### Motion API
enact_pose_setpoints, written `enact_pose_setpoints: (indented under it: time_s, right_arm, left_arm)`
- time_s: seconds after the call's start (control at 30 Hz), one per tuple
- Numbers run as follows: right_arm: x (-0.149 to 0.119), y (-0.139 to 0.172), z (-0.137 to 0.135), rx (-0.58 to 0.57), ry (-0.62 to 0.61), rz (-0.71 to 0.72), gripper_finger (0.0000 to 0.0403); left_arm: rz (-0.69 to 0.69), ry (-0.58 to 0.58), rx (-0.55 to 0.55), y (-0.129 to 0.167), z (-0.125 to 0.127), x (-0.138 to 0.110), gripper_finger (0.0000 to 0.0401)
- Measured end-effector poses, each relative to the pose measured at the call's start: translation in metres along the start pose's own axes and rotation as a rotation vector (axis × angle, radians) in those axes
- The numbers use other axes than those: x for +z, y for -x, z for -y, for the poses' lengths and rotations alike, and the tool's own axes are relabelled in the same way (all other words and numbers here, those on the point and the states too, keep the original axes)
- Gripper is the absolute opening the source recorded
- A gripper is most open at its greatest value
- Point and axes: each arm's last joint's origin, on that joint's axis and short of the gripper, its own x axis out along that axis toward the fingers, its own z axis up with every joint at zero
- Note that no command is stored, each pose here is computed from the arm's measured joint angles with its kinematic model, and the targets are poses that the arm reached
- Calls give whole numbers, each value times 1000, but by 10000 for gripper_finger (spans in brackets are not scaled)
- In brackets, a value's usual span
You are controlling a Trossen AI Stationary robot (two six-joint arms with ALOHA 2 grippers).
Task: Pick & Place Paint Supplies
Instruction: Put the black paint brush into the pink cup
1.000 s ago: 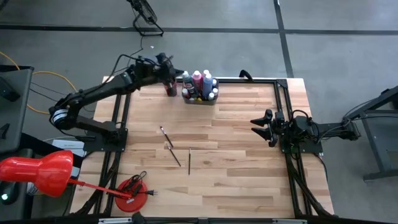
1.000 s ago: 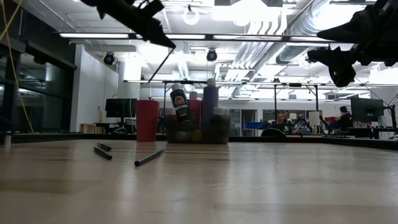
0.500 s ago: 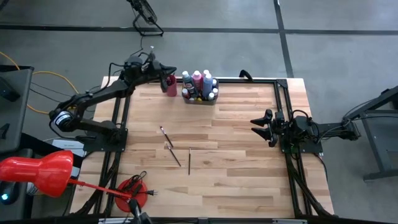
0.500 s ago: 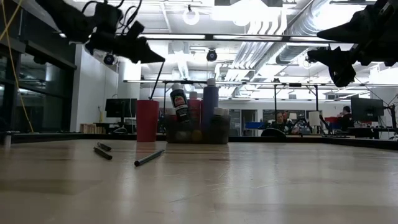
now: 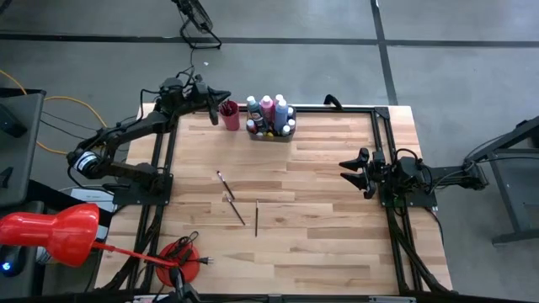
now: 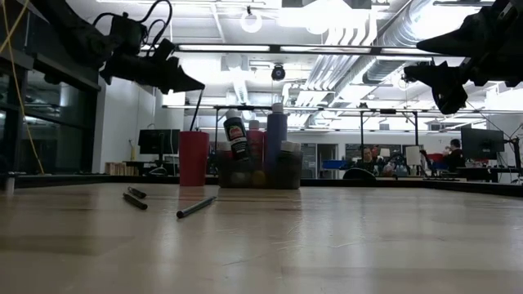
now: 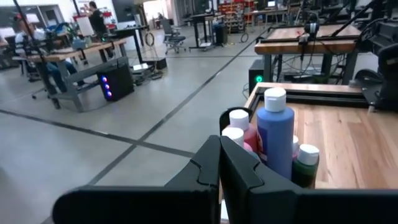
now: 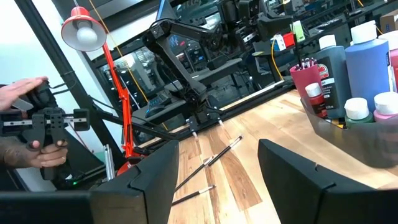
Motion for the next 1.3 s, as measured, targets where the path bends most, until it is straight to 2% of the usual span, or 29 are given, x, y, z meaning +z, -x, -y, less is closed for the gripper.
enact_pose_setpoints:
  time_s: [0.2,0.57,0.77,0.87,1.07,1.3]
  right_arm:
    - [0,0,0,0,0,0,213]
    - [0,0,0,0,0,0,213]
    - [0,0,0,1,0,0,213]
    - [0,0,0,0,0,0,213]
    - [0,0,0,0,0,0,213]
    - [0,0,0,0,0,0,213]
  left_arm:
    - [-16,-13,-21,0,1,-2,9]
    - [23,-36,-44,4,3,7,141]
    - [13,-15,-101,11,18,18,160]
    - [-65,34,-167,15,37,19,160]
    - [-371,86,-160,35,80,14,160]
    - [-622,-73,-462,55,125,-2,161]
